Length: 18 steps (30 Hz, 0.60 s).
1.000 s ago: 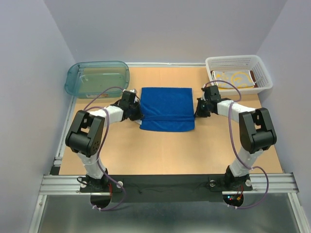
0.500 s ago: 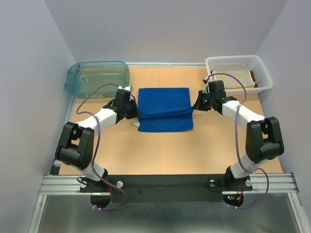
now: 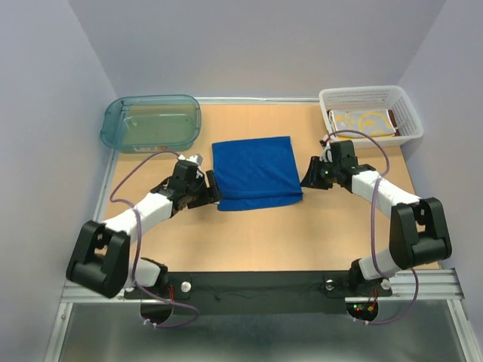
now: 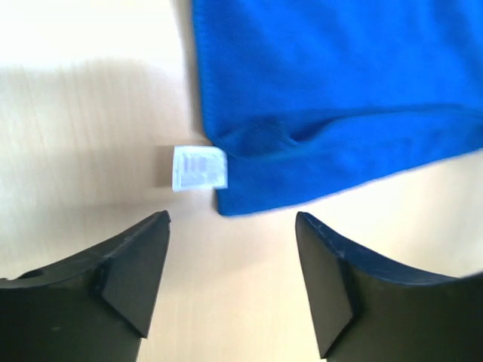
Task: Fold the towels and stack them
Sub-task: Fold the towel
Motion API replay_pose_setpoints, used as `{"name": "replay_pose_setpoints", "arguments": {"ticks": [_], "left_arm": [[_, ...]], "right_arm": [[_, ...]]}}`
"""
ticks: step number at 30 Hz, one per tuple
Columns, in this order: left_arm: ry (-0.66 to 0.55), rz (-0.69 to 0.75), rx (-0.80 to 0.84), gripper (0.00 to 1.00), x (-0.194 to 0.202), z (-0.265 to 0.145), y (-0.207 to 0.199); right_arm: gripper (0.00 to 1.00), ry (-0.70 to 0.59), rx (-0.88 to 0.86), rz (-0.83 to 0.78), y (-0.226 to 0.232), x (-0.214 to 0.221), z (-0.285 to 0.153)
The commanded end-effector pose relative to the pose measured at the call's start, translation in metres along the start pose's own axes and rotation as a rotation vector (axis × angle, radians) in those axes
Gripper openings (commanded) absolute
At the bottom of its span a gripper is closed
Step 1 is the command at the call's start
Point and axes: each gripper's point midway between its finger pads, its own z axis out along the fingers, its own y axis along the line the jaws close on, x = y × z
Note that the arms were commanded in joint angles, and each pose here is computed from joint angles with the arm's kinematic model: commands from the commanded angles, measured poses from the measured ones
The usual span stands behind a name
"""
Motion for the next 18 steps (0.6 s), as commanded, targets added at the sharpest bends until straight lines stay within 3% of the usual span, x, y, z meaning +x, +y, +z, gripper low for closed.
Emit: {"name": "replay_pose_setpoints", "arguments": {"ticks": [1,4,7,11,13,18], "left_arm": [[-0.095,-0.004,0.042,0.87,-0.009,-0.035,-0.015],[-0.159,0.004,0.029,0.87,-0.019,-0.052,-0.015],[-0.211,0.01,-0.009,0.87,-0.032,-0.058,-0.011],[-0.229,0.041,-0.034,0.87,-0.044,-0.06,-0.012],[-0.292,0.064,-0.084,0.87,-0.061,-0.068,-0.007],[-0.394,0.108,-0.138,0.87,-0.083,-0.084,0.003]], "right_arm": [[0.46,-0.067,-0.164,-0.039,0.043,-0.02,-0.033],[0.54,-0.085,-0.217,-0.095,0.062,-0.031,-0.042],[0.54,-0.078,-0.229,-0.168,0.073,-0.037,-0.037],[0.54,-0.004,-0.267,-0.318,0.111,-0.027,-0.008],[0.54,0.0,-0.294,-0.42,0.141,-0.031,0.007],[0.56,0.061,-0.348,-0.54,0.17,-0.022,0.046]]}}
